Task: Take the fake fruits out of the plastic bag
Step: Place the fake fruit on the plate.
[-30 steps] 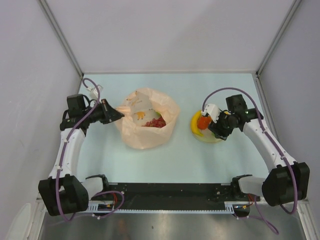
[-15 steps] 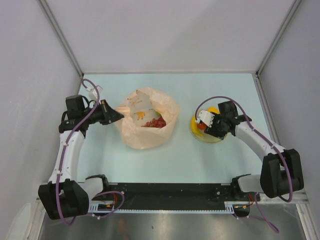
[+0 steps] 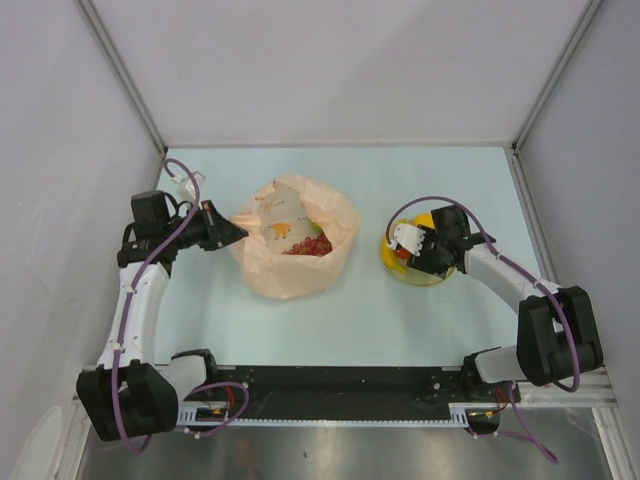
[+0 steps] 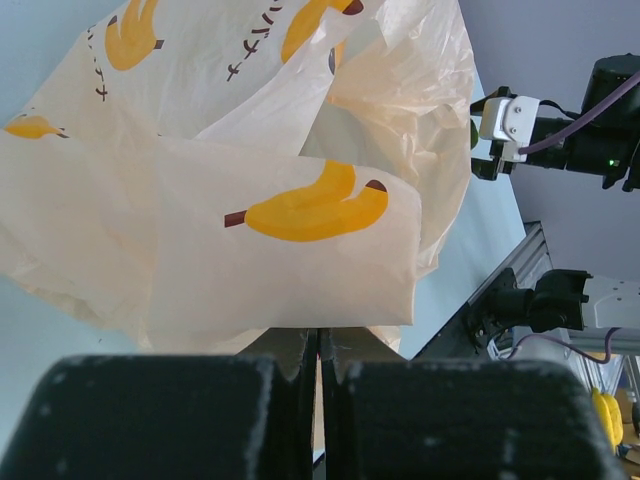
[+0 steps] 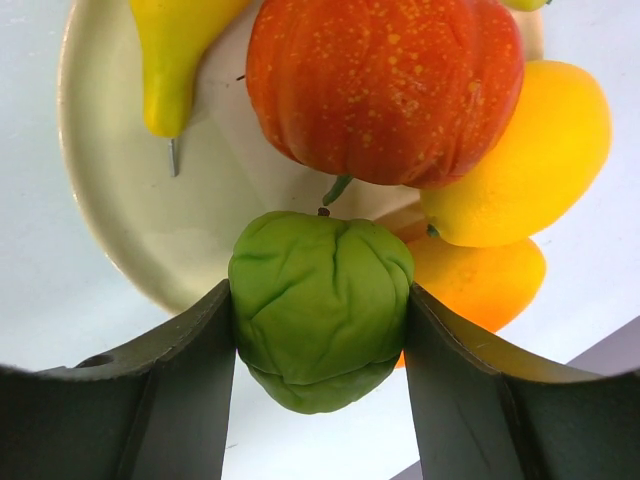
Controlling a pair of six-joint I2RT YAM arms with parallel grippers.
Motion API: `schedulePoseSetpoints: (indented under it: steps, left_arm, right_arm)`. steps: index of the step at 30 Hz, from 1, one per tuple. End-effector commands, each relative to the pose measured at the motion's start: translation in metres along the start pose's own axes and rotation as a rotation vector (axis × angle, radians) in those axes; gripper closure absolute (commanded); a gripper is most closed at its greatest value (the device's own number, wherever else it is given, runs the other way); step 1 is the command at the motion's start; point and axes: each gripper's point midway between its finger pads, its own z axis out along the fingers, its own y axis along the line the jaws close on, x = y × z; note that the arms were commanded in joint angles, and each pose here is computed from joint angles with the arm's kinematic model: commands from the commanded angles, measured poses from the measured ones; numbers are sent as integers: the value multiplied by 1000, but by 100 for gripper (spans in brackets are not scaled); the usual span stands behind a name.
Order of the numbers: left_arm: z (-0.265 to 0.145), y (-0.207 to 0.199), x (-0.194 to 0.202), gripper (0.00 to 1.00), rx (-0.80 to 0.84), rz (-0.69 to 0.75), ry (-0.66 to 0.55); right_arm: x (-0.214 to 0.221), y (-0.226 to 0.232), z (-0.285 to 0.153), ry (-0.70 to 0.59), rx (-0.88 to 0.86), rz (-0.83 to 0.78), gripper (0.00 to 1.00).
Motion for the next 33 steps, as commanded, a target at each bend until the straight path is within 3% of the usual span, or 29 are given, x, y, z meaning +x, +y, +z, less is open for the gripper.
schedulePoseSetpoints:
  steps: [1, 7, 8, 9, 15, 21, 26, 32, 33]
  left_arm:
    - [-1, -6, -5, 100, 22, 45, -14]
    - [0, -8, -5, 100, 39, 39, -12]
    - [0, -9, -5, 100, 41, 38, -13]
    - [0, -10, -4, 100, 45, 34, -11]
    - [0, -10, -2, 100, 52, 33, -12]
    - [-2, -12, 2, 100, 56, 35, -14]
    - [-2, -14, 7, 100, 71, 25, -12]
    - [-2, -17, 3, 100, 83, 25, -28]
    - [-2, -18, 3, 100, 82, 25, -30]
  right_arm:
    - [-1, -9, 1, 2, 42, -16, 38]
    - [3, -7, -2, 14, 46, -11, 29]
    - [2, -8, -3, 14, 53, -10, 17]
    - [1, -9, -4, 12, 61, -7, 13]
    - [-11, -6, -20, -14, 72, -52, 10]
    - [-37, -7, -68, -99, 120, -165, 6]
    - [-107, -25, -132, -407, 188, -184, 1]
    - [-263, -18, -198, -846, 226, -213, 3]
    - [-282, -9, -191, -881, 182, -175, 4]
